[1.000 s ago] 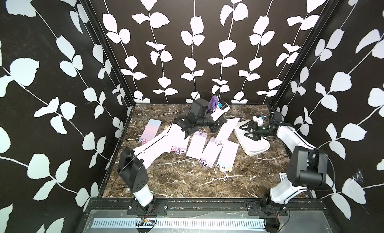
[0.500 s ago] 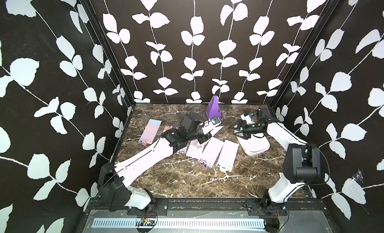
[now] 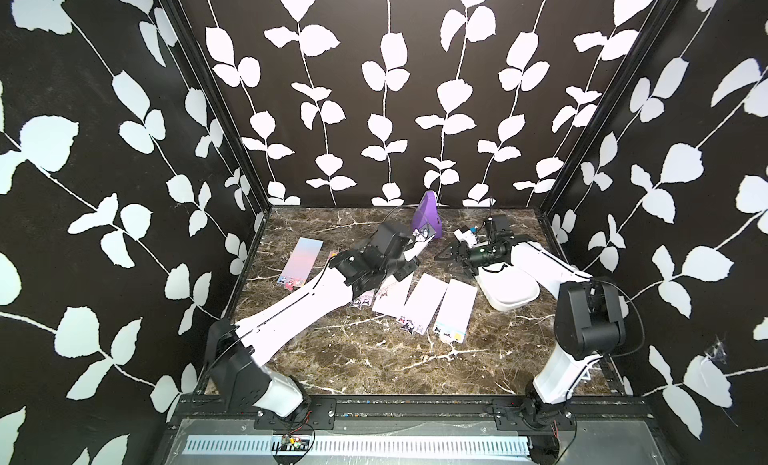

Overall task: Take the stickers out of the storage box
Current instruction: Pick up the sticker from the storage box.

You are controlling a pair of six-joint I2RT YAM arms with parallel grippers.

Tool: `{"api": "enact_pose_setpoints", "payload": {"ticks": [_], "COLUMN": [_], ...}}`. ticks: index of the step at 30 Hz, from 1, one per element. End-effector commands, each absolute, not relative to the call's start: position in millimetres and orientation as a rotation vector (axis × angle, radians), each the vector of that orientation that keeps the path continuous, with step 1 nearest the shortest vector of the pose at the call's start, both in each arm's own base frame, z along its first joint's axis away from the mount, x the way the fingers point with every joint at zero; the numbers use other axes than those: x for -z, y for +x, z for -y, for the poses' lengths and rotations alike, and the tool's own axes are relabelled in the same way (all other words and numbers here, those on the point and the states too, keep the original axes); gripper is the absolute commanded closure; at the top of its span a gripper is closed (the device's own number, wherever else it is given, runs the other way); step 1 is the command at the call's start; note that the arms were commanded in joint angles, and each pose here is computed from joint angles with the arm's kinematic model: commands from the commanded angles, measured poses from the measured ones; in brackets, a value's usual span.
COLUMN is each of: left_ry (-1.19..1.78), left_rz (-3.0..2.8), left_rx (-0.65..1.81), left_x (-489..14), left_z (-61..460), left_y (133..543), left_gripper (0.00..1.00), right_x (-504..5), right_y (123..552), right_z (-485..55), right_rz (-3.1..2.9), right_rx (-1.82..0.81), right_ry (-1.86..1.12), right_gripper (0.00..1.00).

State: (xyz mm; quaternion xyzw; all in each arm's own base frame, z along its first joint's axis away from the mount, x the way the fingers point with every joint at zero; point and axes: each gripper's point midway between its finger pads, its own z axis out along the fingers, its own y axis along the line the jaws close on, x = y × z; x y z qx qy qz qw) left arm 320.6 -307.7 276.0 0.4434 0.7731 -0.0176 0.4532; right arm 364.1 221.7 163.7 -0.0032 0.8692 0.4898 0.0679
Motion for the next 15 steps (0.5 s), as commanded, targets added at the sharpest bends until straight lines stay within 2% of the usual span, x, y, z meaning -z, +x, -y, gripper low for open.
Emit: {"api": "enact_pose_setpoints", "payload": {"ticks": [1, 6, 11, 15], "left_ry": [1.009, 0.909, 0.897, 0.859], "left_rz": [-2.084, -2.222, -2.336, -2.387], "left_rx": [-0.105, -0.258, -0.388, -0.402], "left_x": [-265.5, -259.3, -253.3, -247.5], "left_z": [281.7, 269.5, 268.6, 274.5], "left_y": [324.2, 338.1, 347.3, 352.6], "left_gripper": [1.0, 1.0, 1.0, 1.0], "right_x": [-175.4, -175.6, -166.0, -180.2], "right_y": [367.1, 351.7, 332.9, 310.4], "right_z": [-235.3, -266.6, -292.3, -333.2], "right_rz": [-2.577, -2.553, -2.476, -2.284], "right_rx": [-1.458, -1.365, -1.032, -0.918], "right_ry": [-0.091, -0.268, -0.419, -0.499], "right_gripper": [0.21, 0.21, 0.22, 0.22]}}
